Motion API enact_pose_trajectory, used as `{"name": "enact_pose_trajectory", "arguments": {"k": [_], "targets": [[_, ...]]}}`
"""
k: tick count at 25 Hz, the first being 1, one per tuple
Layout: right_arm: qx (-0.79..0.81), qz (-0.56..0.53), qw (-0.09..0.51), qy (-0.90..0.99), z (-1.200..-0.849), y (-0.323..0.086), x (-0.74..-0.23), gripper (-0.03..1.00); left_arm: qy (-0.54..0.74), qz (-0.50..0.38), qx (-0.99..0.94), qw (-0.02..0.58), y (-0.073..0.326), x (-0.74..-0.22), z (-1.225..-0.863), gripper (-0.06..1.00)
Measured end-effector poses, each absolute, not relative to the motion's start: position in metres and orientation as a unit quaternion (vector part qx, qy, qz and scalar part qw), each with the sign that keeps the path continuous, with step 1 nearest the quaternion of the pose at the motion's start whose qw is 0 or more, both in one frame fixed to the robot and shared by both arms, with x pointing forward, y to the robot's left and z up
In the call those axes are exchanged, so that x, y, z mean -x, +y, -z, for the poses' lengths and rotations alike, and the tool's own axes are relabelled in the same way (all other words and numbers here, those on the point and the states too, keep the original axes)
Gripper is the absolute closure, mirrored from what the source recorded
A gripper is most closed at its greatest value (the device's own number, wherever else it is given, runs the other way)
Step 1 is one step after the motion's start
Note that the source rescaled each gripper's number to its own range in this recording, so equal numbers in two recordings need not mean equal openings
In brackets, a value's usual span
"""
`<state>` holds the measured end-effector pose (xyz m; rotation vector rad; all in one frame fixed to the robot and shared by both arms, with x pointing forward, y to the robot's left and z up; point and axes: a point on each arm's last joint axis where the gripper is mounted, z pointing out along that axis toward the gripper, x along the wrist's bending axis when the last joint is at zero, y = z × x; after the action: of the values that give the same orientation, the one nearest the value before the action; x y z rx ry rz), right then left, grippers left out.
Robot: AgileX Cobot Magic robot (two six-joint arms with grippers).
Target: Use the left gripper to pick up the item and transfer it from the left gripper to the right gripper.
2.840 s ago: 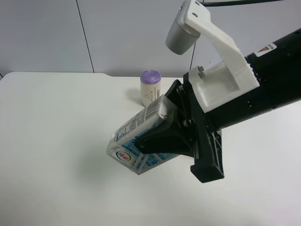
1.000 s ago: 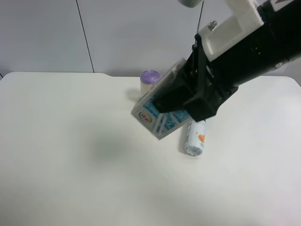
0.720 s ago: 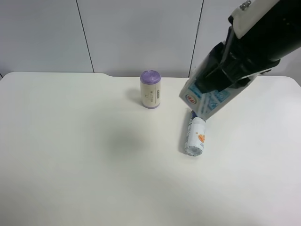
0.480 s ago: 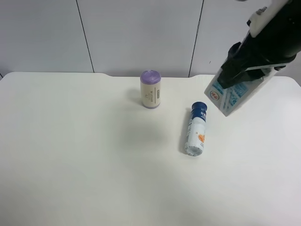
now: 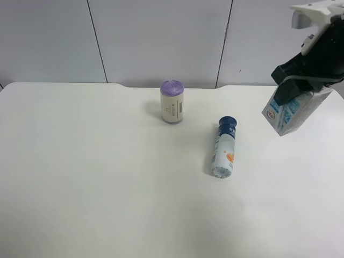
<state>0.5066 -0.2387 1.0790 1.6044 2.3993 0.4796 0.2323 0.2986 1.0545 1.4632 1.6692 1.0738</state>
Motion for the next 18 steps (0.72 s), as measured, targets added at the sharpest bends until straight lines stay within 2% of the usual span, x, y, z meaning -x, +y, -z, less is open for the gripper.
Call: {"name": "enact_pose_trajectory", "arguments": {"k": [9, 18], "targets": [[-0.606, -0.118, 0.061, 0.785, -1.028, -0.268, -0.543, 0.97, 0.639, -0.411, -0.560, 0.331, 0.299, -0.232, -1.055, -0.05], [-0.585, -0.086, 0.035, 0.806, -0.978, -0.272, -0.568, 0.97, 0.639, -0.411, -0.560, 0.331, 0.299, -0.232, -1.055, -0.05]]}}
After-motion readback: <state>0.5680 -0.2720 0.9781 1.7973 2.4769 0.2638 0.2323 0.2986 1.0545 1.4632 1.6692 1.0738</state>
